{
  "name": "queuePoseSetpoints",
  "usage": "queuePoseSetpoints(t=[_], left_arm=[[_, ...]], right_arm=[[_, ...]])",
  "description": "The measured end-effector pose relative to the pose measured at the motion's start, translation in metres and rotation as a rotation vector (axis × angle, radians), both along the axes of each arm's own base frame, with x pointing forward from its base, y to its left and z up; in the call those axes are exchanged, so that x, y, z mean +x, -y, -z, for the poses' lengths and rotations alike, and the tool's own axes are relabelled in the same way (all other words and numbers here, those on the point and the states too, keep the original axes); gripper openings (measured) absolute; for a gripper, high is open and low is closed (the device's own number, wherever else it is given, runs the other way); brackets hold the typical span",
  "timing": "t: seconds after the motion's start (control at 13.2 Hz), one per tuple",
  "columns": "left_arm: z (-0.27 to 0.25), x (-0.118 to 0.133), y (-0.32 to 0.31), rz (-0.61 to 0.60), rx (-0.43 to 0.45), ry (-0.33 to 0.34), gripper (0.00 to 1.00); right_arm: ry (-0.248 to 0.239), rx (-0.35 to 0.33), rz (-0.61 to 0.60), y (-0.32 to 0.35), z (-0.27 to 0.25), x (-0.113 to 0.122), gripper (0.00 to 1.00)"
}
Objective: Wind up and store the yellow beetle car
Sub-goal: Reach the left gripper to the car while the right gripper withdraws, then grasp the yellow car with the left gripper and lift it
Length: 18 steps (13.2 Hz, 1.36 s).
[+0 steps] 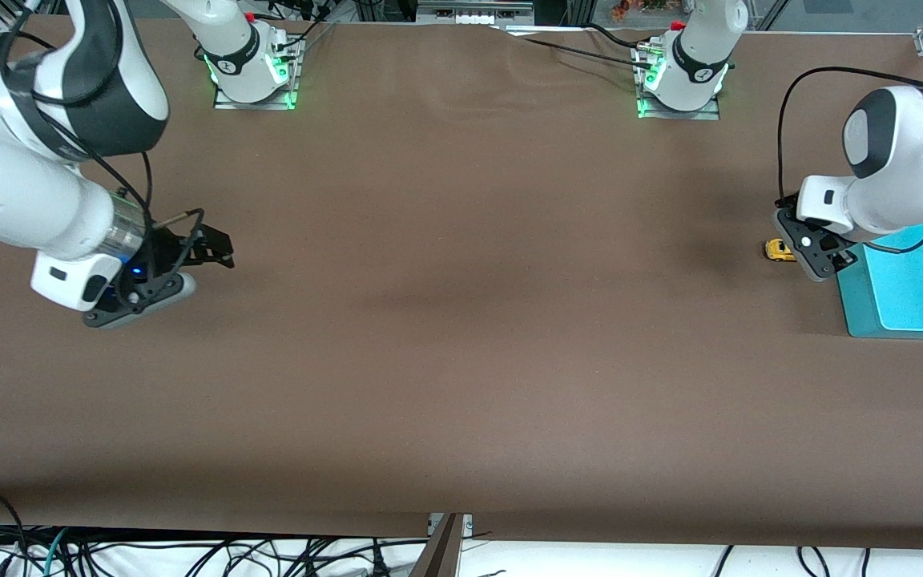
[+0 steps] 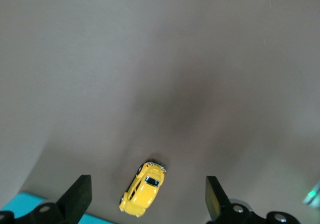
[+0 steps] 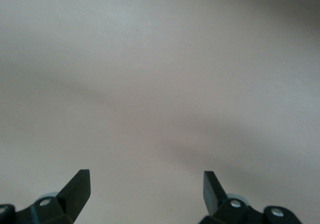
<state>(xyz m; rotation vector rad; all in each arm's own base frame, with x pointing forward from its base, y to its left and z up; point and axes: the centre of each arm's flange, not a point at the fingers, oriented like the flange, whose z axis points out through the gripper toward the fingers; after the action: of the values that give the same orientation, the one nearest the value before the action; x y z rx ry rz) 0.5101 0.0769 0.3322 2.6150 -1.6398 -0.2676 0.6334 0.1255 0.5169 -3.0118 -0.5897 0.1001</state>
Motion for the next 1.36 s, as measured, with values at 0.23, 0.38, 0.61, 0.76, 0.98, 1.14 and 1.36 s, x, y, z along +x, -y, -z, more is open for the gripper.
queuePoseSetpoints(t=[0.23,0.38,0.61,0.76,0.98,1.14,1.36], left_arm=[[0.034,-0.029,-0.040,0.164,-0.042,-0.003,1.00],[0.054,-0.042,-0.064,0.232,-0.051,0.013,1.00],[0.090,-0.059,-0.107,0.286,-0.066,0.061,1.00],[0.115,-0.063,-0.120,0.300,-0.071,0.083,1.00],[0.140,-0.060,-0.117,0.330,-0.075,0.107,1.00],[0.151,-0.061,-0.117,0.335,-0.077,0.115,1.00],[0.155,-0.062,-0.121,0.331,-0.079,0.116,0.74]], right_arm=[[0.009,-0.048,0.043,0.035,-0.044,-0.001,1.00],[0.038,-0.059,0.086,0.059,-0.064,-0.002,1.00],[0.069,-0.068,0.141,0.091,-0.085,-0.008,1.00],[0.093,-0.081,0.168,0.109,-0.100,-0.014,1.00],[0.093,-0.127,0.182,0.122,-0.107,-0.021,1.00],[0.067,-0.130,0.199,0.133,-0.102,-0.025,1.00],[0.037,-0.133,0.214,0.143,-0.095,-0.036,1.00]])
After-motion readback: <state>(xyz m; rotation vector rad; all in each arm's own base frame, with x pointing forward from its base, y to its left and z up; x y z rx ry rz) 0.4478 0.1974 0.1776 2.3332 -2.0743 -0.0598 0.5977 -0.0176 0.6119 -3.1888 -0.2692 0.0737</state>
